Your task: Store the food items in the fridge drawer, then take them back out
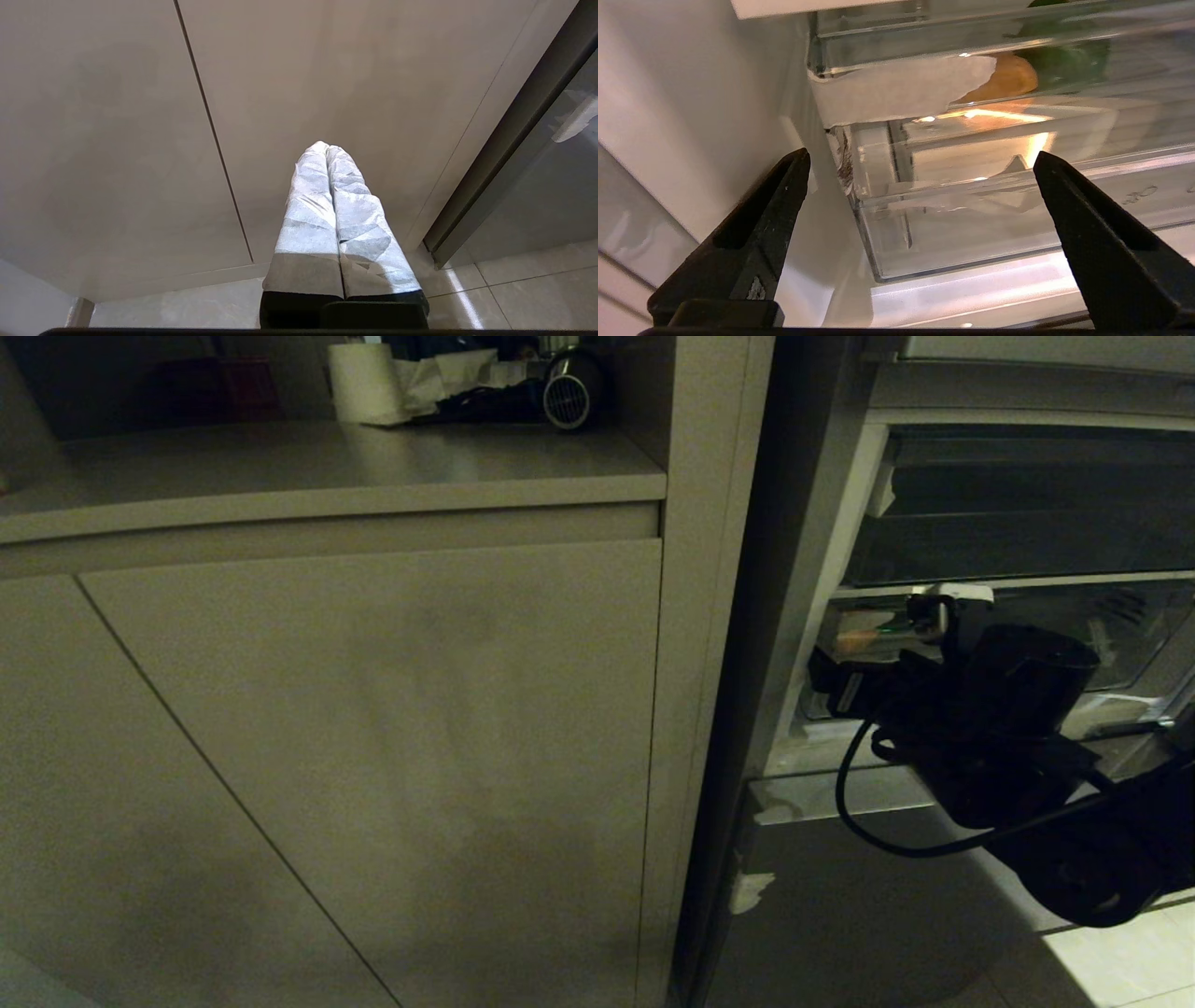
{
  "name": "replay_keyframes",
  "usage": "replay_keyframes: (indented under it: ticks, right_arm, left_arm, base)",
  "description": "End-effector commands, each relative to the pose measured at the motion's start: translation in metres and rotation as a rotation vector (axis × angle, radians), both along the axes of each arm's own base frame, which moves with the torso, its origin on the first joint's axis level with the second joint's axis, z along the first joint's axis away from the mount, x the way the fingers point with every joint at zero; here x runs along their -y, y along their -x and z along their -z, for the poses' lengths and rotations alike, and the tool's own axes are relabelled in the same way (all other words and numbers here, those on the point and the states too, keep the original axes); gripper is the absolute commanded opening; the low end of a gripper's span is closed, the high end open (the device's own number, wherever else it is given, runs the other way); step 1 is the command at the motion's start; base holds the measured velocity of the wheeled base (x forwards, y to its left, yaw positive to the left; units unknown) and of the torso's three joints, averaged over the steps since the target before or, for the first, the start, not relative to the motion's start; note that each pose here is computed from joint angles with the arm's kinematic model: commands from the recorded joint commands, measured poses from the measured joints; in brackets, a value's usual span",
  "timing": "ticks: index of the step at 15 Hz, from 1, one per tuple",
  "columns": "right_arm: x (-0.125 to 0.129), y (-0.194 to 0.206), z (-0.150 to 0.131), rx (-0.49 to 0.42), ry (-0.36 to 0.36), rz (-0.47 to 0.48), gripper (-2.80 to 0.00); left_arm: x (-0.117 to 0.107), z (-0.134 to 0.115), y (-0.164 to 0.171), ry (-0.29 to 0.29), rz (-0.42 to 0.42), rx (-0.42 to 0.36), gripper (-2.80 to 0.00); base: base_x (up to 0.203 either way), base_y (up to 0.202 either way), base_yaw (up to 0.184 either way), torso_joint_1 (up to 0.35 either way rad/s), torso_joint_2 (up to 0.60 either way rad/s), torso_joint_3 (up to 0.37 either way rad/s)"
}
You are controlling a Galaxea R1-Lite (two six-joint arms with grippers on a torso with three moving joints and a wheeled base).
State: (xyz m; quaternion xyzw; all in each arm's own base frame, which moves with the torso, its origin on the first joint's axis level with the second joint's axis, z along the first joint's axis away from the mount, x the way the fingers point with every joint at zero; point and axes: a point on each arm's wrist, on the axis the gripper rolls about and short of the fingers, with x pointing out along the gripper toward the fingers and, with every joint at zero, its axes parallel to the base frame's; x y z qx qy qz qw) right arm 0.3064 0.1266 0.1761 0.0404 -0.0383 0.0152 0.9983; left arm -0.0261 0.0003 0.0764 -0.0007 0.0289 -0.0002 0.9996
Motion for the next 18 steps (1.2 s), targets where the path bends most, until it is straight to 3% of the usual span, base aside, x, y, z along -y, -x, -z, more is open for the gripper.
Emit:
replay_keyframes:
  ticks: [1, 4, 13, 18]
  right_arm:
    - [0.002, 0.002, -0.001, 0.003, 0.0, -0.009, 0.0]
    - [0.01, 0.005, 0.002, -0.012, 0.007, 0.003, 0.0]
    - [0.042, 0.004, -0.001, -0.001, 0.034, -0.106, 0.0]
    - [0.04, 0.001, -0.004, 0.013, 0.032, -0.134, 0.0]
  left_arm:
    - [0.0, 0.0, 0.0, 0.0, 0.0, 0.0, -2.8]
    - [0.0, 0.0, 0.0, 0.0, 0.0, 0.0, -2.8]
    - [0.0, 0.0, 0.0, 0.0, 0.0, 0.0, -2.8]
    - [0.0, 0.0, 0.0, 0.0, 0.0, 0.0, -2.8]
  base:
    - [0.0, 0.0, 0.0, 0.0, 0.0, 0.0]
    - [0.0, 0.0, 0.0, 0.0, 0.0, 0.0]
    - [0.0, 0.0, 0.0, 0.0, 0.0, 0.0]
    - [0.0, 0.0, 0.0, 0.0, 0.0, 0.0]
